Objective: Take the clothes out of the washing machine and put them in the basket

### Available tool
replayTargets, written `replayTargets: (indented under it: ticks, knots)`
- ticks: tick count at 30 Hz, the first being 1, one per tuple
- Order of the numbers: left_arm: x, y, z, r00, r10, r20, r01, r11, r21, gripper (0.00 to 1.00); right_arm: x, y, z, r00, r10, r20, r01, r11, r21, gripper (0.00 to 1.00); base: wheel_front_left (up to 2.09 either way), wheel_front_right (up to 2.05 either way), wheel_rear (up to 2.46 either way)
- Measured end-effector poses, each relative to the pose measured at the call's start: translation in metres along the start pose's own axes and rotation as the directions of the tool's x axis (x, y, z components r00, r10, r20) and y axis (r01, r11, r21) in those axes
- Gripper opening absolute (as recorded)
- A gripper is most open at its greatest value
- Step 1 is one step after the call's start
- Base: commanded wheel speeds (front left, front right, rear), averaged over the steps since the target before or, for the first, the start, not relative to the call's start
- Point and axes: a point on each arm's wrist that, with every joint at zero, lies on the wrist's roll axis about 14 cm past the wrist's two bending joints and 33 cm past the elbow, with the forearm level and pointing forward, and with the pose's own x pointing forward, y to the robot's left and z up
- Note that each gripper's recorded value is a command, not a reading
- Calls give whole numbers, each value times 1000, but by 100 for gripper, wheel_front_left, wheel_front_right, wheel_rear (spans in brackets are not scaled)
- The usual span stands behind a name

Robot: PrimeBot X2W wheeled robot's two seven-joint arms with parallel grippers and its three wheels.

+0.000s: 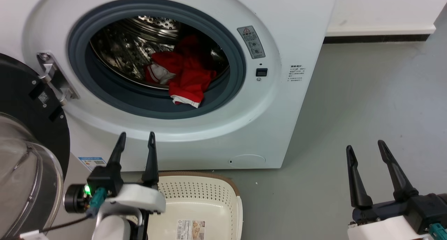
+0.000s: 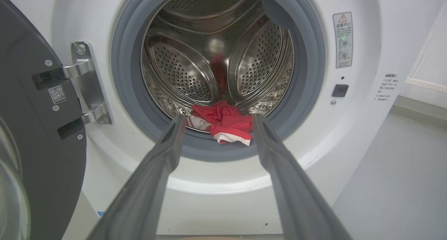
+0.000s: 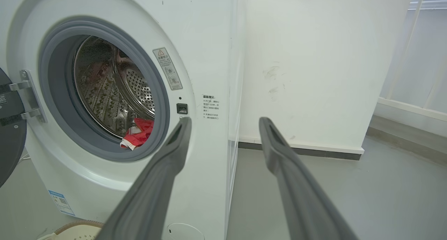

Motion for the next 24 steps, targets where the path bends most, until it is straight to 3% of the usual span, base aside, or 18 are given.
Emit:
replayTargets:
  ticks: [9, 24]
  knots:
    - [96, -5, 8, 995, -89, 43, 85, 994, 70, 100, 32, -13, -9, 1000, -23, 5, 23, 1000, -19, 100, 0, 0, 0]
    - [247, -8, -63, 978, -175, -117, 192, 970, 147, 100, 79, -44, -60, 995, -86, -53, 86, 996, 0, 100, 0, 0, 0]
